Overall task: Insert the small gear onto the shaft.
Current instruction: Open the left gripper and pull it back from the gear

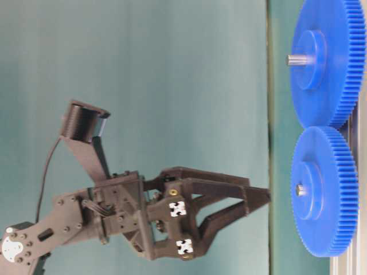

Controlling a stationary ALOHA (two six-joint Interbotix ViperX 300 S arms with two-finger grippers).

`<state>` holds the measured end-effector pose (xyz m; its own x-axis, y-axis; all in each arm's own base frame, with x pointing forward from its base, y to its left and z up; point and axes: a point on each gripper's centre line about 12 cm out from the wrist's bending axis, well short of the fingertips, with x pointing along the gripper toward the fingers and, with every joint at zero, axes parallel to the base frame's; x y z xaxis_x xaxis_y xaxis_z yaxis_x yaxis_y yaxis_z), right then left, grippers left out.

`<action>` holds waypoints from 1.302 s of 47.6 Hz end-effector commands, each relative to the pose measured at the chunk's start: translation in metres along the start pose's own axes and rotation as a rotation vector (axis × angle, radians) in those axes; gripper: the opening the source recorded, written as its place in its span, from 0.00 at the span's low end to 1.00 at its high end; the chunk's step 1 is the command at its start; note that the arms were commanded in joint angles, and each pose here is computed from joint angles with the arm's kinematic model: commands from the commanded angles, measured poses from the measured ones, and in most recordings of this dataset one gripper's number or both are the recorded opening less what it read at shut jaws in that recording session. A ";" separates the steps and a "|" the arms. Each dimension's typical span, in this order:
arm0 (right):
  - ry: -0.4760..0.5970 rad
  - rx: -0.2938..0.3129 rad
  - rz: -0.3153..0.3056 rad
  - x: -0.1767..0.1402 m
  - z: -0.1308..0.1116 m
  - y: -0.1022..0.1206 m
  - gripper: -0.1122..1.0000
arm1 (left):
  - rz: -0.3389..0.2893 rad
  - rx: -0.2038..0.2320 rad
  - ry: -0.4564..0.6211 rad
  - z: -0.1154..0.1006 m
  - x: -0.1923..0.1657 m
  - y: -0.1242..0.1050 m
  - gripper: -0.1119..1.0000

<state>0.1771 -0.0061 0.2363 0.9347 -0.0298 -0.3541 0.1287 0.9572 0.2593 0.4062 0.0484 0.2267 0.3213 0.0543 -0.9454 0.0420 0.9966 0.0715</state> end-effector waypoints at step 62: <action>-0.013 0.011 0.004 0.000 0.004 0.001 0.13 | 0.020 0.016 -0.161 0.010 -0.064 -0.008 0.91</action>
<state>0.1768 -0.0061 0.2360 0.9347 -0.0298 -0.3541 0.1287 0.9572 0.2593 0.3962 0.0380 0.2683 0.4159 0.0554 -0.9077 0.0499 0.9952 0.0837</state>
